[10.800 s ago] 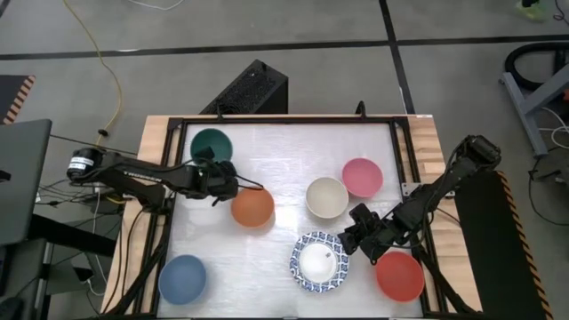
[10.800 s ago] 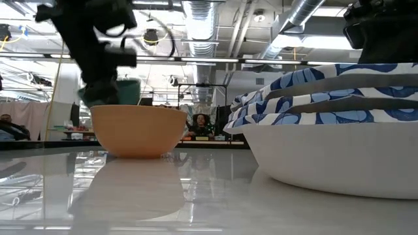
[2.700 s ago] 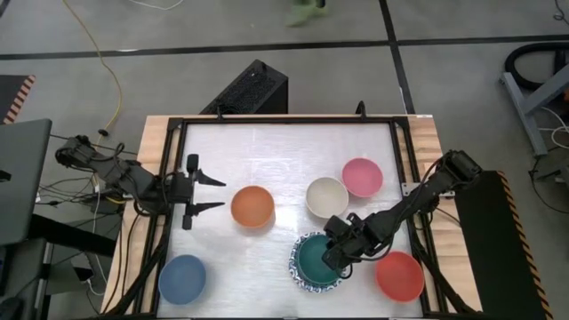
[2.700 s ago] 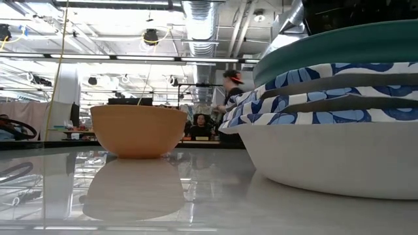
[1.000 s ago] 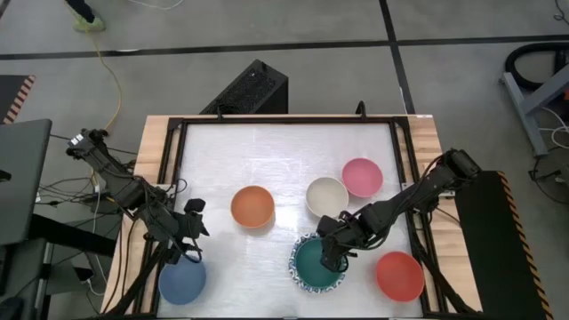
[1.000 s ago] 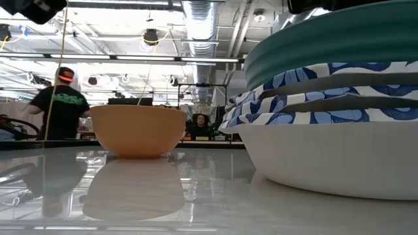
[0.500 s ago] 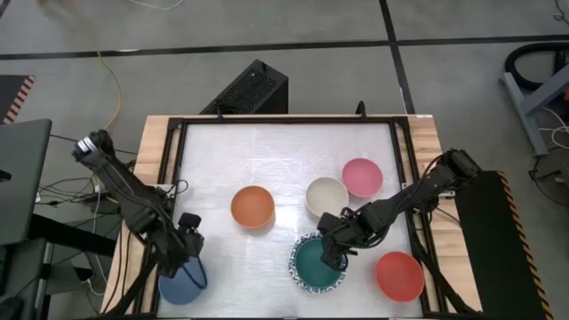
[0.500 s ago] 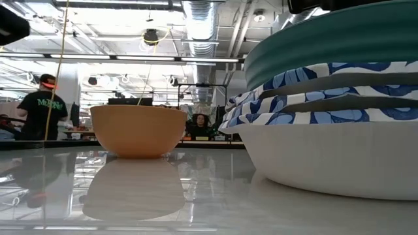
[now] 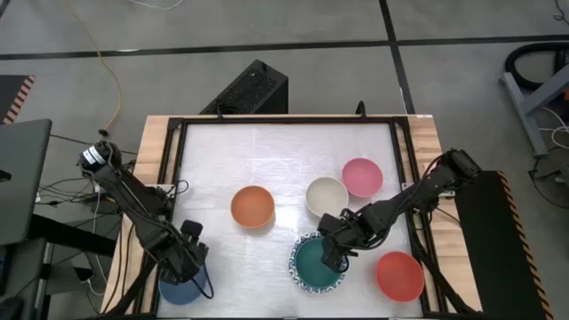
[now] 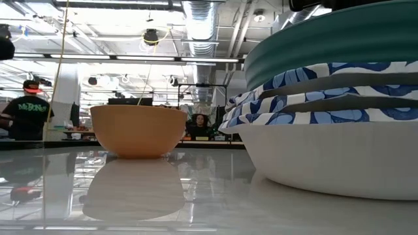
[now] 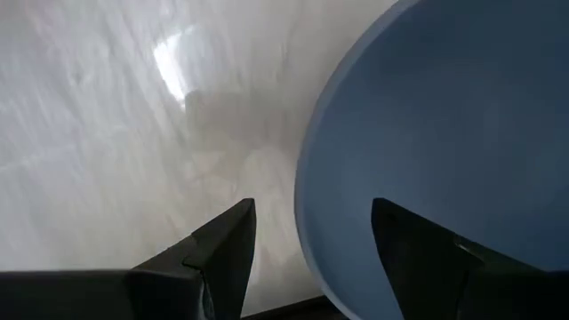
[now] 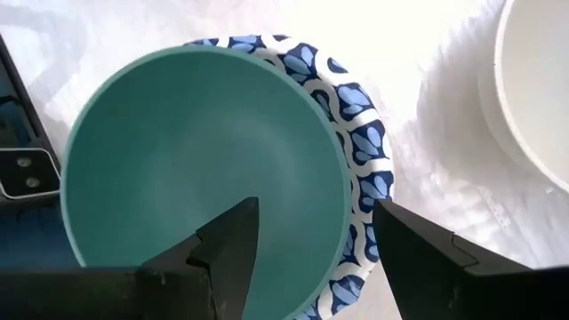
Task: Nest bowls inside each other
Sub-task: Stack the blue bowl into the green bowl
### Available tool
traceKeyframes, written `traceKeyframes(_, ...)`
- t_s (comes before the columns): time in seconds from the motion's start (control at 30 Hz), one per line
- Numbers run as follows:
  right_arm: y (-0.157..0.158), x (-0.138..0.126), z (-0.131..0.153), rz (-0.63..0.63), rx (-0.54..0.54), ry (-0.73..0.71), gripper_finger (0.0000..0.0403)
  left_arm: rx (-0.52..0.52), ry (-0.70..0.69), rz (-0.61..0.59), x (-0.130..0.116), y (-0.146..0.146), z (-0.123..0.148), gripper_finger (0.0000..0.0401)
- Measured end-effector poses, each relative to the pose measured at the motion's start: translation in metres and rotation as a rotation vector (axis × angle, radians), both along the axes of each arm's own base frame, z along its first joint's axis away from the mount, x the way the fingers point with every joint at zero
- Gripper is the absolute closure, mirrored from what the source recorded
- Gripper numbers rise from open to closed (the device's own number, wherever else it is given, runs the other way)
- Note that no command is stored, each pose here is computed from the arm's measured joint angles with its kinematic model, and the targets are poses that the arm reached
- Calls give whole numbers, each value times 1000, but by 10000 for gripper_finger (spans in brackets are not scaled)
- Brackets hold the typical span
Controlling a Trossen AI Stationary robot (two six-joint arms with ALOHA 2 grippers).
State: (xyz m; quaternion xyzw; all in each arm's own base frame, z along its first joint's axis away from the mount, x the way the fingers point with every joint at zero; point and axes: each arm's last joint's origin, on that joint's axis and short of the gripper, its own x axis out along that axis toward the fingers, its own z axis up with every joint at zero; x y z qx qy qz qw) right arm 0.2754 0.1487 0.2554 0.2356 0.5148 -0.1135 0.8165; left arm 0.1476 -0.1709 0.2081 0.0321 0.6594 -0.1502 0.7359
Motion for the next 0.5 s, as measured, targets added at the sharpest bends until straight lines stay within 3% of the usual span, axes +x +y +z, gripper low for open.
traceKeyframes(0.2,1,-1,0,0,-12,-8,163,35,55,-20,4,-5,-13,226)
traceKeyframes(0.5,1,-1,0,-1,-13,-8,163,73,83,-44,5,-6,-25,389)
